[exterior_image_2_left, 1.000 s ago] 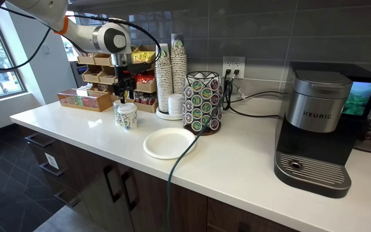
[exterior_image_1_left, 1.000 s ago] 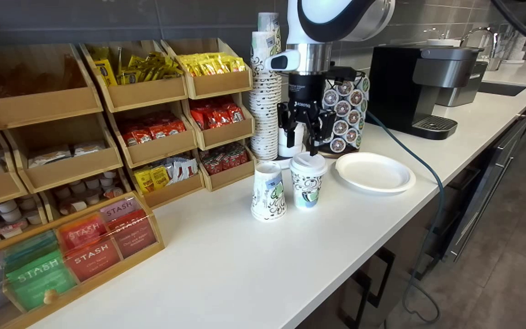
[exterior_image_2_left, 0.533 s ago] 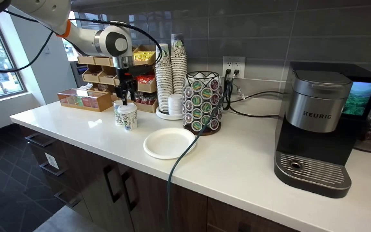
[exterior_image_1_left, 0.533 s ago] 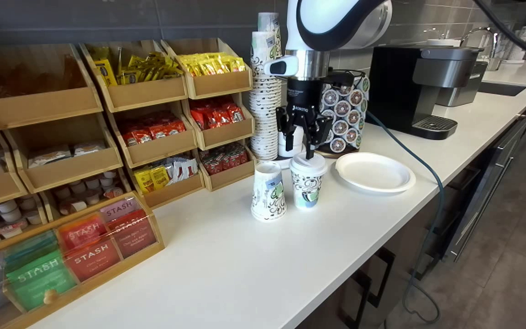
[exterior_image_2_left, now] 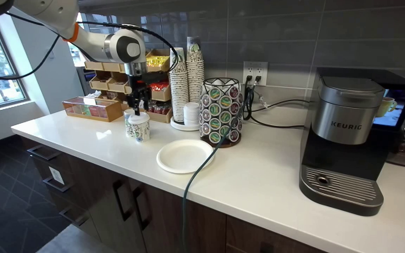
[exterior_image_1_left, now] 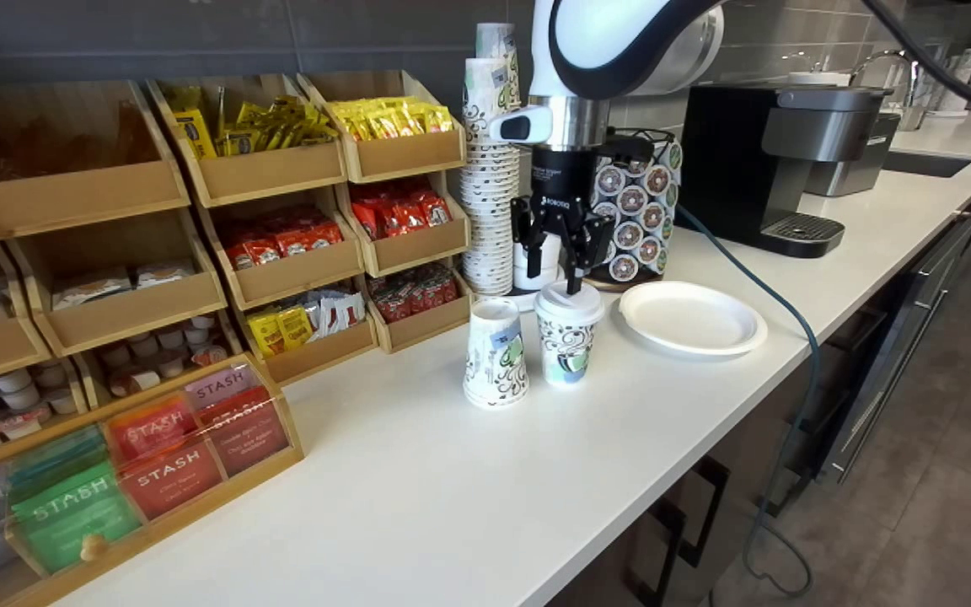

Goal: Secure the lid on the cup

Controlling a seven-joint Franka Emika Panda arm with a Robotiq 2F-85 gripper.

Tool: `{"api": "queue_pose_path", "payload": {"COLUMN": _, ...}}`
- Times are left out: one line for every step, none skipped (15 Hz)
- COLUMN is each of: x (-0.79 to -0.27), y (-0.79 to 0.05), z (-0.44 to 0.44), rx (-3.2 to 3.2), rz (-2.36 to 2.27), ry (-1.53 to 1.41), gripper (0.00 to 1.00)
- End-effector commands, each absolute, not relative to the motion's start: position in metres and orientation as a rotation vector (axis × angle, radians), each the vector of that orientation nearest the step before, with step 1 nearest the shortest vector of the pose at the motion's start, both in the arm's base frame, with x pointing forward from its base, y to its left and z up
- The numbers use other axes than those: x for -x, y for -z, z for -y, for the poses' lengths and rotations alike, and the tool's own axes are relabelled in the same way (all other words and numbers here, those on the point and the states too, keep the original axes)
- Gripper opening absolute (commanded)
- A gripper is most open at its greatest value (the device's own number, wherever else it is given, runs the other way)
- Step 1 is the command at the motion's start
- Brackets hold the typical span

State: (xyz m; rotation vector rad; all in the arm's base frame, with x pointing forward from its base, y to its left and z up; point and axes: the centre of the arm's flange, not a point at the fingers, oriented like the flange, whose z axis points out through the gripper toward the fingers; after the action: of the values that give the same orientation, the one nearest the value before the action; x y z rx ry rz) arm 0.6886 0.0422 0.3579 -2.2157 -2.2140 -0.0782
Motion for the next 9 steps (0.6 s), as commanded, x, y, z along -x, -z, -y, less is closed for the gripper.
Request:
{"api": "queue_pose_path", "payload": {"x": -0.67, "y": -0.365, "z": -0.036, "rx": 2.209, "rz": 2.243, "ry": 0.113, "gripper": 0.7}}
{"api": "queue_pose_path", "payload": {"x": -0.667, "y": -0.368, "z": -0.035, "rx": 2.211, "rz": 2.243, "ry": 0.114, "gripper": 0.71}}
{"api": "queue_pose_path", "payload": {"x": -0.664, "y": -0.37, "z": -0.034, "rx": 2.211, "rz": 2.242, "ry": 0.12, "gripper": 0.71}}
{"api": "queue_pose_path", "payload": {"x": -0.66, "y": -0.372, "z": -0.033, "rx": 2.213, "rz": 2.244, "ry": 0.119, "gripper": 0.71}}
{"api": "queue_pose_path", "payload": {"x": -0.656, "y": -0.373, "z": -0.032, "rx": 2.214, "rz": 2.247, "ry": 0.116, "gripper": 0.72}}
{"api": "queue_pose_path", "payload": {"x": -0.653, "y": -0.374, "z": -0.03, "rx": 2.213, "rz": 2.246, "ry": 0.116, "gripper": 0.71}}
{"api": "queue_pose_path", "payload": {"x": -0.651, "y": -0.373, "z": -0.03, "rx": 2.212, "rz": 2.245, "ry": 0.114, "gripper": 0.71}}
{"api": "queue_pose_path", "payload": {"x": -0.648, "y": -0.372, "z": -0.029, "rx": 2.213, "rz": 2.242, "ry": 0.108, "gripper": 0.71}}
{"api": "queue_pose_path", "payload": {"x": -0.646, "y": -0.371, "z": -0.028, "rx": 2.212, "rz": 2.237, "ry": 0.104, "gripper": 0.73}}
